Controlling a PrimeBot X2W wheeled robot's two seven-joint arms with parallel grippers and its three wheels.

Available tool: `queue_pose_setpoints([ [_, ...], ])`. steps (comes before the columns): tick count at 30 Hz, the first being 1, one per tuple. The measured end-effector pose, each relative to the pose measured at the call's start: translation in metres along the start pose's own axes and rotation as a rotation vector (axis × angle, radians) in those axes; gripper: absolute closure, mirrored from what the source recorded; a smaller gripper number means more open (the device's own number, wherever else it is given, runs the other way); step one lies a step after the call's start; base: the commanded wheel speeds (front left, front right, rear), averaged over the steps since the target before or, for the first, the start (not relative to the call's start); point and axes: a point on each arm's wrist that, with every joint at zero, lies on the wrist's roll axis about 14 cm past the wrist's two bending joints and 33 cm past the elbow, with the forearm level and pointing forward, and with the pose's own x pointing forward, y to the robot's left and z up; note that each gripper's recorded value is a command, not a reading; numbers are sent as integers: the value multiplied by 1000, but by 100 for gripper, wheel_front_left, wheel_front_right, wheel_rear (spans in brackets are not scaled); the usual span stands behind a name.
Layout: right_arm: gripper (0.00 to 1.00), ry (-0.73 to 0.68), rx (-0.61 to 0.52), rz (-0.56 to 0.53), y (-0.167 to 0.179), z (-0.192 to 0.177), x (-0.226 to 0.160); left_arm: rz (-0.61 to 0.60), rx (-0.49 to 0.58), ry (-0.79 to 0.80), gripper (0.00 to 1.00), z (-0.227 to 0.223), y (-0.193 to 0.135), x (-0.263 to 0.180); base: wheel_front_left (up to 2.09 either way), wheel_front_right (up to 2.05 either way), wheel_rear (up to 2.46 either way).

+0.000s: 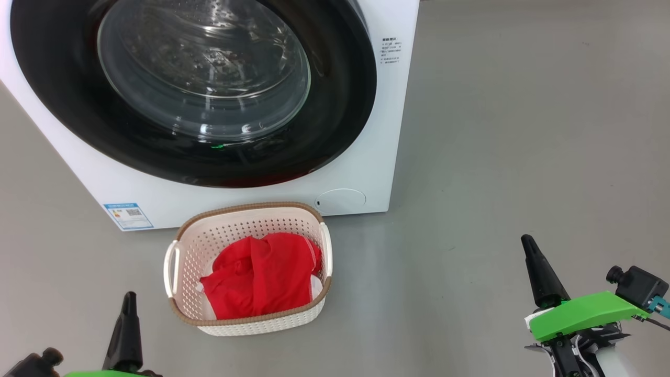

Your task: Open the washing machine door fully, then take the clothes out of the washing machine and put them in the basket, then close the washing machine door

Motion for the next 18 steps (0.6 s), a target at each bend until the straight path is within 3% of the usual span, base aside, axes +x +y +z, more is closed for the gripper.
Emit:
queue_pose_setpoints([
  [18, 100, -4, 174, -25, -3, 1, -4, 29, -177, 11, 100, 0, 5, -1, 0, 0, 0],
])
